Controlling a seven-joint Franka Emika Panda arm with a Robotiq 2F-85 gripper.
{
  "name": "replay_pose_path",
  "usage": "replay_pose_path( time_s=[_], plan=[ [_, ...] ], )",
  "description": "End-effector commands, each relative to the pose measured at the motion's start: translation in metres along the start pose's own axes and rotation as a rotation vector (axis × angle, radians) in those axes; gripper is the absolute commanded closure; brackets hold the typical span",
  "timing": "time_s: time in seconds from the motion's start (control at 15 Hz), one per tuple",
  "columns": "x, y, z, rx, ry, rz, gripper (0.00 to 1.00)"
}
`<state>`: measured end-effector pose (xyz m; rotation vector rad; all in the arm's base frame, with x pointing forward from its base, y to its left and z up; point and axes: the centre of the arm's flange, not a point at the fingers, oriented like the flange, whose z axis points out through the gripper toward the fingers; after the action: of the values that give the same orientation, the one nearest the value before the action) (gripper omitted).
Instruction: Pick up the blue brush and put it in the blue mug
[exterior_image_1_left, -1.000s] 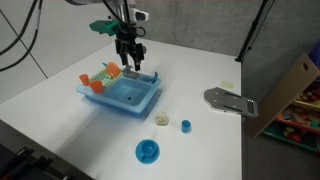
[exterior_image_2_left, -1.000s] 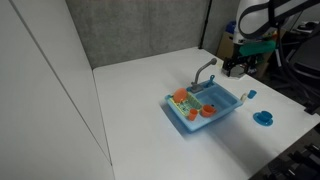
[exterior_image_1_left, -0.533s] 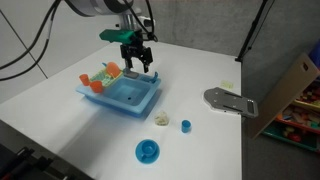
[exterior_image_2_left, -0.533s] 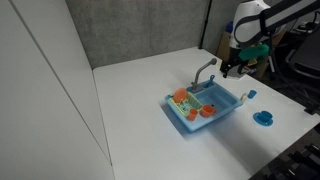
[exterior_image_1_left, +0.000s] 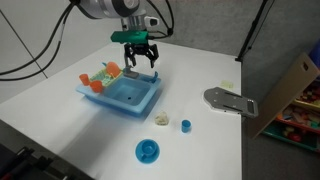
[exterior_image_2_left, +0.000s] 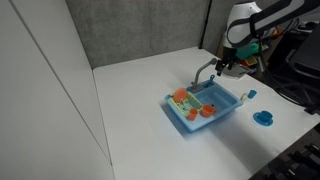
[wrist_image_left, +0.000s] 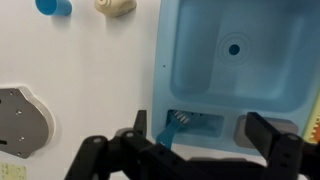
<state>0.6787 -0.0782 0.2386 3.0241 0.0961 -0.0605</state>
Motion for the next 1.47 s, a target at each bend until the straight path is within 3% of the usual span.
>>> replay_pose_path(
  time_s=[0.0,0.6,0.73,0.8,1.4],
  plan=[
    [0.031,0.01,0.008,0.033,0.013,-0.112,0.0],
    [0.053,0.026,0.026,0.075,-0.012,-0.31,0.0],
    [0.055,0.029,0.027,0.079,-0.023,-0.309,0.0],
    [0.038,0.021,0.03,0.051,-0.021,-0.291,0.0],
    [0.04,0.024,0.039,0.036,0.011,-0.334,0.0]
  ],
)
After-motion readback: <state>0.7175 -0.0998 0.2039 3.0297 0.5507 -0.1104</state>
